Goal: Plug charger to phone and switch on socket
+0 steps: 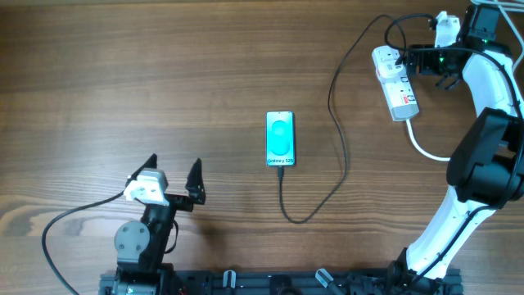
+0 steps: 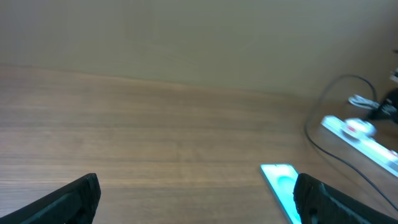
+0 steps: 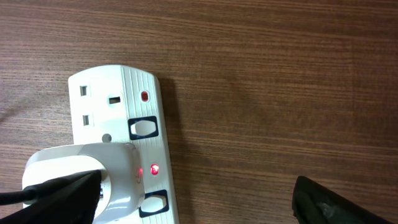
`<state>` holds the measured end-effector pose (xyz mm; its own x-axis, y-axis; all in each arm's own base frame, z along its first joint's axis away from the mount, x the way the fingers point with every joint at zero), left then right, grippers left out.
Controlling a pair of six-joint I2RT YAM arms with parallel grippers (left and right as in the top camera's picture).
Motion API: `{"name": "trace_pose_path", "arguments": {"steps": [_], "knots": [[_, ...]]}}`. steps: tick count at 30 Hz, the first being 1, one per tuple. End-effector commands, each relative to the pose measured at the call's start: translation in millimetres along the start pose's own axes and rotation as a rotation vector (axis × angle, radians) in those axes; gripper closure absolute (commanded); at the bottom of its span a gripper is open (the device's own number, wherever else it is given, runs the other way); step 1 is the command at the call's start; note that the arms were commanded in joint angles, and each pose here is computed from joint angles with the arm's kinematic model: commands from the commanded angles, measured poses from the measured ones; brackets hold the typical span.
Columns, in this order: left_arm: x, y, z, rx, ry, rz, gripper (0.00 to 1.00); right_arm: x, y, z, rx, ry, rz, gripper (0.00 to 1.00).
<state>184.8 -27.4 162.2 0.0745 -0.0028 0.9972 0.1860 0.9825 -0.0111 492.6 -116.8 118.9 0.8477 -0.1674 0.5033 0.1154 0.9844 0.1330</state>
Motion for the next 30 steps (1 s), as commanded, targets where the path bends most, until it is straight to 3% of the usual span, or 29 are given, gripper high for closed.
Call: {"name": "trace_pose_path", "arguments": {"steps": [1, 5, 30], "knots": [[-0.7, 4.6, 1.0, 0.027, -0.001, -0.06, 0.0, 10.8, 5.5, 11.9, 0.015, -0.038, 0.009, 0.0], [-0.8, 3.3, 0.9, 0.021, 0.0, -0.12, 0.0, 10.8, 5.6, 11.9, 0.016, -0.038, 0.008, 0.0], [-0.6, 2.9, 0.6, 0.017, -0.001, -0.067, 0.0, 10.8, 5.6, 11.9, 0.016, -0.038, 0.008, 0.01]]}}
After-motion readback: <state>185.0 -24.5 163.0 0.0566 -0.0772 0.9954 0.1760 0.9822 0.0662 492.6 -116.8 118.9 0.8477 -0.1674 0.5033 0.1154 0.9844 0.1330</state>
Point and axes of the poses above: each gripper's point midway between its finger pads, its own z axis back along the fingers, its own y axis along the line the jaws close on, x = y × z, the point moved 6 cm from there along z, back along the fingers, and after that the axes turned 11 degrees about -z, right-handed, at the moved point
